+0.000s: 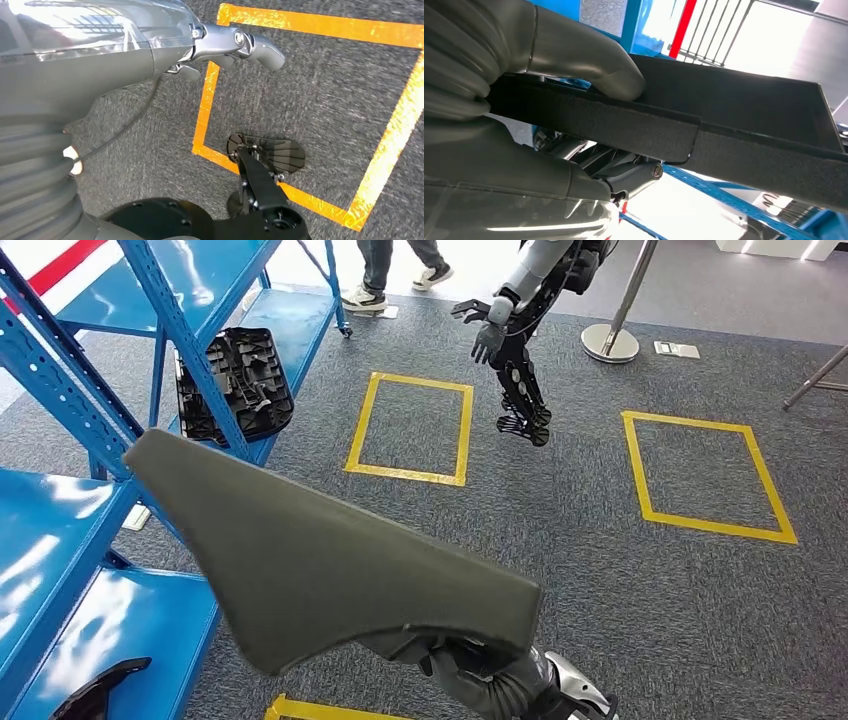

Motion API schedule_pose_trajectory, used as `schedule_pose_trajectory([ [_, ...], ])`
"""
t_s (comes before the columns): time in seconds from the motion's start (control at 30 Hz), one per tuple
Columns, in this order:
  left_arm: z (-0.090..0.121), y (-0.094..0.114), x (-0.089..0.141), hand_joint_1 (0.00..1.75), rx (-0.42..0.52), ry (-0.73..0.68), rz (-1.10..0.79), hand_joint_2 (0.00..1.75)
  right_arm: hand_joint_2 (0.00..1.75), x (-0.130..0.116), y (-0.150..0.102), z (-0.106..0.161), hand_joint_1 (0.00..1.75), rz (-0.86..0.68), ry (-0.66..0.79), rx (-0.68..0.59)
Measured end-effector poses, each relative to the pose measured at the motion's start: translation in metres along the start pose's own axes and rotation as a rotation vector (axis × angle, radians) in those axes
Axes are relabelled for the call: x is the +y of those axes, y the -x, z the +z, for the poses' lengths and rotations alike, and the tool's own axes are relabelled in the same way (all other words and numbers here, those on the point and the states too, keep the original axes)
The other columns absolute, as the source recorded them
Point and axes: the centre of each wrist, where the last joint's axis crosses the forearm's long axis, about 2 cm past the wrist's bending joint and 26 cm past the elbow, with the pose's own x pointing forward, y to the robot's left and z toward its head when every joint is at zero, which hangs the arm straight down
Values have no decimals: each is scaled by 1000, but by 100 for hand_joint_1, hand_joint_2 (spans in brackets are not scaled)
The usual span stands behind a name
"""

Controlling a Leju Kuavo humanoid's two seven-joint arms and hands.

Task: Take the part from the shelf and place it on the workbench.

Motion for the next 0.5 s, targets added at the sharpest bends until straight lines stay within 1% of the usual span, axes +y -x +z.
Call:
schedule_pose_trajectory([
  [0.27, 0, -2, -7, 0, 6, 22, -18, 175, 175, 5, -13, -8, 175, 8, -5, -28],
  [0.5, 1, 1, -9, 0, 18, 38, -31, 175, 175, 9, -17, -10, 175, 5, -9, -18],
])
